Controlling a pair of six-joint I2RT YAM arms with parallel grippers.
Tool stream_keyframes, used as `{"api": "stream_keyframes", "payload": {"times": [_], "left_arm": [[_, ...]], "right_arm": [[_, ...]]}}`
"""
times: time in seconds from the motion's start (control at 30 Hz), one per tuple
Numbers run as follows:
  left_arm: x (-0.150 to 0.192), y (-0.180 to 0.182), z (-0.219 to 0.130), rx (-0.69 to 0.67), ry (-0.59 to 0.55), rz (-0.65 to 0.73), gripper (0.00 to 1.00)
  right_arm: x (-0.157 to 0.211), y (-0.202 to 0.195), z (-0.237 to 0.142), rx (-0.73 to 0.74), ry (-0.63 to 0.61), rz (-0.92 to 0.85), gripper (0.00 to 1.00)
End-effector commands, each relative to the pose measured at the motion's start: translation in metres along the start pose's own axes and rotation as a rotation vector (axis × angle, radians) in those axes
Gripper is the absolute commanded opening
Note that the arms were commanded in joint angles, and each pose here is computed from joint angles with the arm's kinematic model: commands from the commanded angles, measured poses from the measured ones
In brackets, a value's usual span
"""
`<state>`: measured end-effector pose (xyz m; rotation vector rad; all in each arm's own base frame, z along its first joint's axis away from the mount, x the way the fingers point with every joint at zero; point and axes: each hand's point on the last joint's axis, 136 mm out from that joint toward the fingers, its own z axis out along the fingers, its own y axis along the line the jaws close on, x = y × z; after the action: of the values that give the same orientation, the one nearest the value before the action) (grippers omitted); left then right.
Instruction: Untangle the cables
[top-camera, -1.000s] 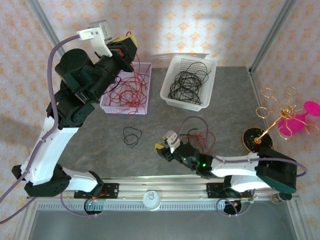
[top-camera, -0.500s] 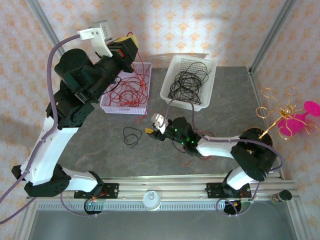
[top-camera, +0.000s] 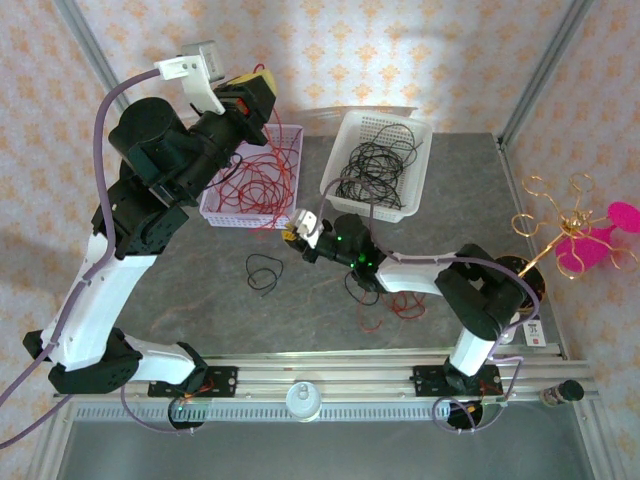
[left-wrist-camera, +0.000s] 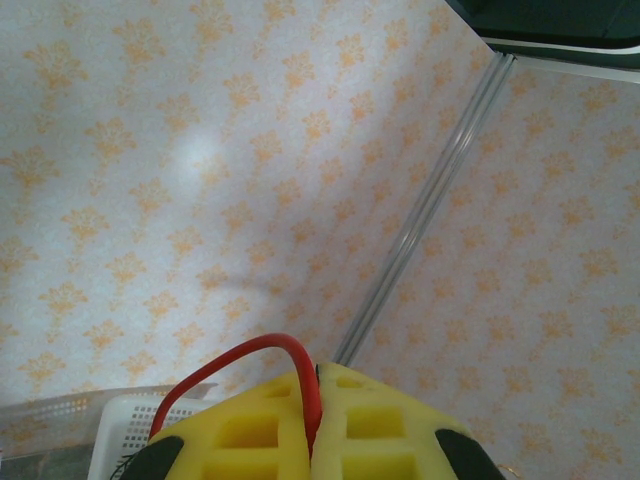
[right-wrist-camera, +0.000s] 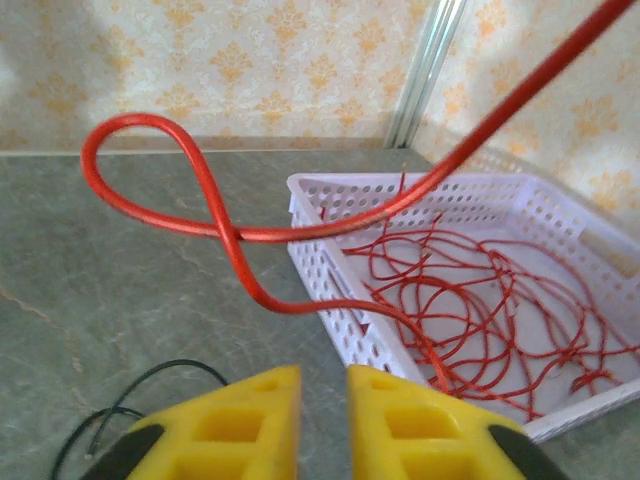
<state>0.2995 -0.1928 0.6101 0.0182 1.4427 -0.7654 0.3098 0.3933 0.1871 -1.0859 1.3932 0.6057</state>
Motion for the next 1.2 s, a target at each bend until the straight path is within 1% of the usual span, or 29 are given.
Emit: {"api": "stream_keyframes", "payload": {"times": [0.0, 0.07, 0.13, 0.17, 0.2, 0.23, 0.3, 0.33, 0.43, 0.5, 0.57, 0.63, 0.67, 0.73, 0.83, 0.87, 1.03, 1.07, 1.1, 1.13, 1.17], "left_arm": [[-0.022, 0.000, -0.010, -0.012, -0.061, 0.010, 0.00], [-0.026, 0.000, -0.012, -0.014, -0.075, 0.012, 0.00], [-0.027, -0.003, -0.011, -0.002, -0.081, 0.009, 0.00], [-0.028, -0.004, -0.010, 0.006, -0.084, 0.007, 0.00], [-0.029, -0.005, -0.010, 0.009, -0.086, 0.006, 0.00], [-0.029, -0.006, -0.009, 0.014, -0.086, 0.004, 0.00], [-0.028, -0.007, -0.008, 0.019, -0.080, 0.002, 0.00], [-0.027, -0.008, -0.008, 0.021, -0.077, 0.004, 0.00], [-0.027, -0.009, -0.008, 0.028, -0.072, -0.002, 0.00], [-0.028, -0.009, -0.009, 0.032, -0.073, -0.005, 0.00], [-0.029, -0.010, -0.011, 0.036, -0.075, -0.008, 0.00], [-0.029, -0.010, -0.011, 0.033, -0.075, -0.008, 0.00], [-0.028, -0.009, -0.011, 0.028, -0.073, -0.006, 0.00], [-0.028, -0.006, -0.010, 0.014, -0.073, 0.003, 0.00], [-0.029, -0.006, -0.010, 0.012, -0.076, 0.007, 0.00], [-0.030, -0.006, -0.010, 0.011, -0.079, 0.007, 0.00], [-0.029, -0.005, -0.009, 0.007, -0.082, 0.008, 0.00], [-0.030, -0.006, -0.009, 0.009, -0.081, 0.008, 0.00], [-0.029, -0.006, -0.009, 0.010, -0.080, 0.008, 0.00], [-0.029, -0.006, -0.009, 0.010, -0.080, 0.007, 0.00], [-0.029, -0.006, -0.009, 0.012, -0.079, 0.008, 0.00]], "right_arm": [[-0.013, -0.006, 0.001, 0.025, -0.053, -0.011, 0.08], [-0.009, -0.003, -0.002, 0.024, -0.056, -0.003, 0.03], [-0.006, -0.001, -0.003, 0.015, -0.051, 0.004, 0.00], [-0.005, 0.000, -0.004, 0.013, -0.049, 0.005, 0.00], [-0.005, 0.000, -0.005, 0.013, -0.051, 0.005, 0.03], [-0.006, -0.001, -0.004, 0.019, -0.053, 0.001, 0.10], [-0.007, -0.005, -0.003, 0.036, -0.052, -0.013, 0.35], [-0.005, -0.007, -0.001, 0.042, -0.041, -0.022, 0.41], [0.004, -0.010, 0.010, 0.035, 0.005, -0.040, 0.49], [0.011, -0.012, 0.015, 0.041, 0.018, -0.050, 0.51], [0.015, -0.015, 0.019, 0.059, 0.022, -0.055, 0.51], [0.015, -0.017, 0.021, 0.065, 0.022, -0.052, 0.45], [0.015, -0.018, 0.021, 0.070, 0.020, -0.044, 0.39], [0.013, -0.019, 0.018, 0.079, 0.009, -0.026, 0.18], [0.013, -0.021, 0.012, 0.102, 0.000, -0.001, 0.02], [0.015, -0.022, 0.011, 0.110, 0.004, 0.007, 0.00], [0.017, -0.018, -0.002, 0.114, 0.003, 0.032, 0.00], [0.017, -0.016, -0.006, 0.109, 0.001, 0.032, 0.05], [0.016, -0.015, -0.010, 0.111, -0.002, 0.031, 0.17], [0.015, -0.015, -0.013, 0.113, -0.002, 0.030, 0.24], [0.015, -0.015, -0.015, 0.116, -0.003, 0.028, 0.29]]}}
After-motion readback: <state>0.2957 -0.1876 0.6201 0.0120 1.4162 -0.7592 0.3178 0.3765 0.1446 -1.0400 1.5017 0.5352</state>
